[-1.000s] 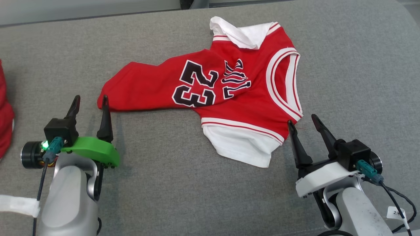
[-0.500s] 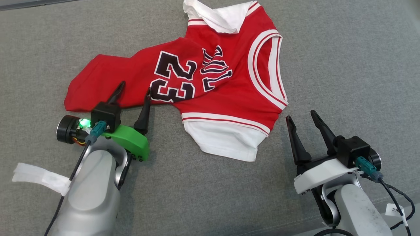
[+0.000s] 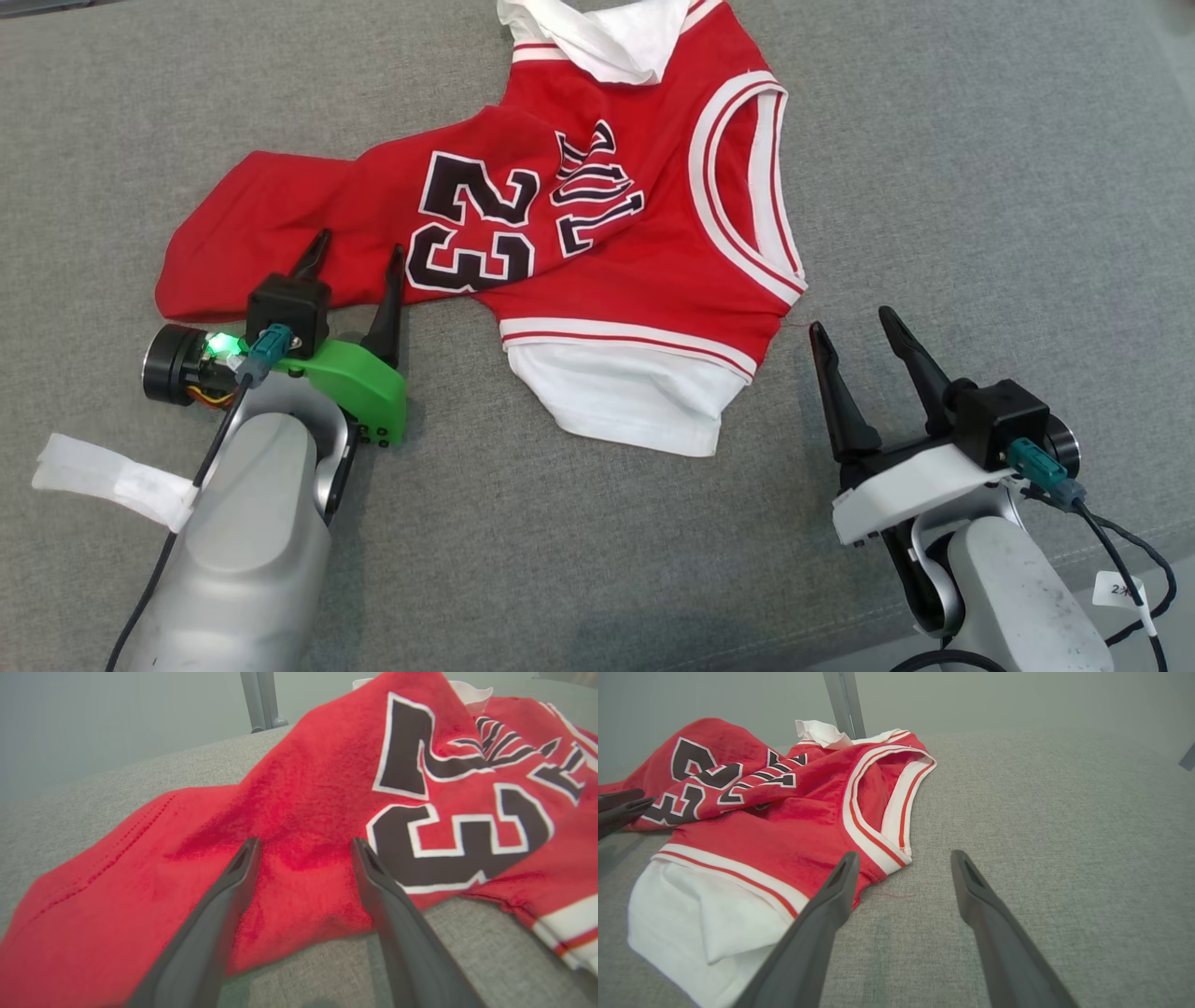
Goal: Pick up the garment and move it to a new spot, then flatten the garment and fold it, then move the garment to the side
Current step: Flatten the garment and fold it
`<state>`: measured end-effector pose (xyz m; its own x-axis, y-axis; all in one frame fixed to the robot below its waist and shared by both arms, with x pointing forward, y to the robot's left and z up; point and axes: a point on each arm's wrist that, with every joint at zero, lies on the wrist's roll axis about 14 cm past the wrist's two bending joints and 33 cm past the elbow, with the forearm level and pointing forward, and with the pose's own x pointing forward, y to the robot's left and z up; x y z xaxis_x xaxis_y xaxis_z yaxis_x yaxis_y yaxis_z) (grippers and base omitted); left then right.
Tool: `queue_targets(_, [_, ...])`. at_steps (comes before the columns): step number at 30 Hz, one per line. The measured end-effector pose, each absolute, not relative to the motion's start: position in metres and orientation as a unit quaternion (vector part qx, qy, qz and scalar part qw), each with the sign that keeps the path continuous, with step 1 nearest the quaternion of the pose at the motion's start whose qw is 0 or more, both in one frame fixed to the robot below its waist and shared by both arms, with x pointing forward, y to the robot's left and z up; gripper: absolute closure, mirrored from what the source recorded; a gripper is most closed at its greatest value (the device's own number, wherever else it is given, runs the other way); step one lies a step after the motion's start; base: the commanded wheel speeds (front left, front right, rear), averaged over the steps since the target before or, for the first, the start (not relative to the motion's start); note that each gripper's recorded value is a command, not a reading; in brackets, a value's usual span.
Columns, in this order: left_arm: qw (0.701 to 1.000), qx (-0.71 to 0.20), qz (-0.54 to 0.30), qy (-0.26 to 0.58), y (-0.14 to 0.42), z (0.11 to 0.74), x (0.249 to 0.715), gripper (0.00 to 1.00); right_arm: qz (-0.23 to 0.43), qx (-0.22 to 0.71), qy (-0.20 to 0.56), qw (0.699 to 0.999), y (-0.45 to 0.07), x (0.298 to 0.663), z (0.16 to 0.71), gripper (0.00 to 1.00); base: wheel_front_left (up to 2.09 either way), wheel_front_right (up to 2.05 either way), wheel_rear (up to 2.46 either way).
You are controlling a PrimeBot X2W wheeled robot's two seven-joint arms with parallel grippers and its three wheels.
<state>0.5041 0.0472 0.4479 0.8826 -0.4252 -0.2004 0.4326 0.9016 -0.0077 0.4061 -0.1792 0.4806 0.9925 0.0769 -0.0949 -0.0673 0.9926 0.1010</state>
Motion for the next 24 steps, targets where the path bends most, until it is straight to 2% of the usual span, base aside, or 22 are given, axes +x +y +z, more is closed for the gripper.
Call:
queue_targets(1, [0.970,0.021,-0.220,0.104,0.048,0.445,0.504,0.20,0.036,0.049,0.050,0.997,-0.179,0.406,0.480,0.00,0.00,0.00,0.00])
queue_targets(3, [0.969,0.024,-0.221,0.105,0.047,0.444,0.506,1.00,0.035,0.049,0.051,0.997,-0.180,0.407,0.479,0.00,0.00,0.00,0.00])
queue_targets(9, [0.968,0.025,-0.225,0.107,0.046,0.444,0.509,1.00,0.036,0.050,0.052,0.997,-0.179,0.407,0.478,0.00,0.00,0.00,0.00])
queue_targets(18, [0.974,0.005,-0.227,-0.010,0.040,0.519,0.530,1.00,0.038,0.054,0.050,0.997,-0.176,0.410,0.479,0.00,0.00,0.00,0.00])
queue_targets(24, [0.973,0.030,-0.228,-0.031,0.040,0.535,0.556,1.00,0.045,0.056,0.057,0.996,-0.171,0.414,0.473,0.00,0.00,0.00,0.00])
